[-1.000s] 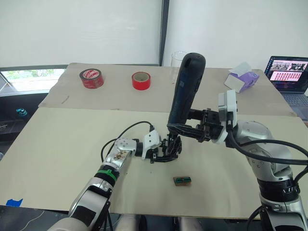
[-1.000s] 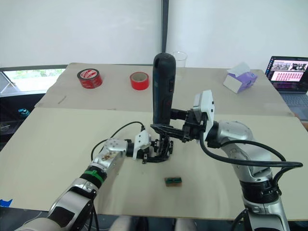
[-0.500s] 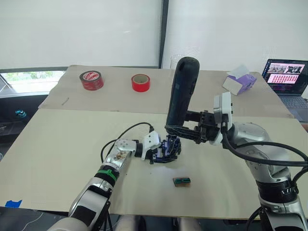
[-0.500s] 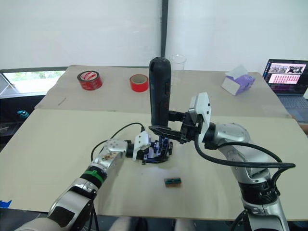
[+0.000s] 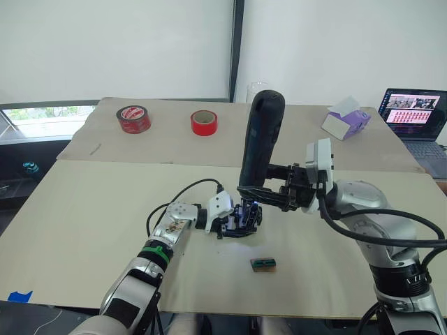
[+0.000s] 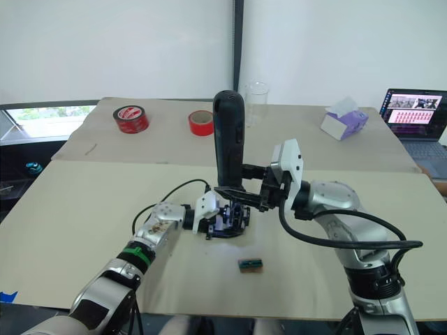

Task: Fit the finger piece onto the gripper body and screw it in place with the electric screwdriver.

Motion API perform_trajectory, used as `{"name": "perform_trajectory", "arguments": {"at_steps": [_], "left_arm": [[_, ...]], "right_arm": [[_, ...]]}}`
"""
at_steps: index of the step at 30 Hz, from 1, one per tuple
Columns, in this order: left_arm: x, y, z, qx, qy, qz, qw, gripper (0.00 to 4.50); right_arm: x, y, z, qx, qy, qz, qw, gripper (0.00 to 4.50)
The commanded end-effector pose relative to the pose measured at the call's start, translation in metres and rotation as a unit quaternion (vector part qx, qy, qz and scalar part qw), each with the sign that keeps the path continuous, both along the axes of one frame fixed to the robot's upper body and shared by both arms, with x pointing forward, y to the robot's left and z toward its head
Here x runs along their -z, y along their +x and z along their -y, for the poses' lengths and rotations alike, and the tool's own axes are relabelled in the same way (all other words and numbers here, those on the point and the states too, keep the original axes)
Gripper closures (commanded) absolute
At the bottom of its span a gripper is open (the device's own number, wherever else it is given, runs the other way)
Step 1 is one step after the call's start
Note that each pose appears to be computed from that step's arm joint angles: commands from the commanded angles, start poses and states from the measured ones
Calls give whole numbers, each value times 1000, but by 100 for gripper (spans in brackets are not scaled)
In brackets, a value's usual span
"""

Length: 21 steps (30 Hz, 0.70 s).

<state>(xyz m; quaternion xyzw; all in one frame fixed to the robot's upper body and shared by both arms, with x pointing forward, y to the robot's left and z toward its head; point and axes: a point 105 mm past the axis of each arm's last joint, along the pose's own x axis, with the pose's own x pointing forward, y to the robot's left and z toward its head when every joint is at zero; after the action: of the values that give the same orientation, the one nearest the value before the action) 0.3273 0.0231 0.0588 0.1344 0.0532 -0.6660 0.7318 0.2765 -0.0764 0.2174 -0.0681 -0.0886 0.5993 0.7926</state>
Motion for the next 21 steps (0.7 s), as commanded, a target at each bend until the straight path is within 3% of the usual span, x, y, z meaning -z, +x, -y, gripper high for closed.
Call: {"name": "perform_trajectory", "arguments": {"at_steps": [1, 12, 21], "left_arm": [[9, -7, 0, 14, 7, -16, 1000, 215], [17, -7, -2, 8, 18, -26, 999, 215], [23, -6, -5, 3, 35, -30, 999, 215]], "right_arm": [[21, 7, 2, 7, -33, -40, 999, 258], [-51, -12, -1, -69, 35, 67, 995, 258], [-65, -22, 12, -83, 44, 94, 991, 258]]}}
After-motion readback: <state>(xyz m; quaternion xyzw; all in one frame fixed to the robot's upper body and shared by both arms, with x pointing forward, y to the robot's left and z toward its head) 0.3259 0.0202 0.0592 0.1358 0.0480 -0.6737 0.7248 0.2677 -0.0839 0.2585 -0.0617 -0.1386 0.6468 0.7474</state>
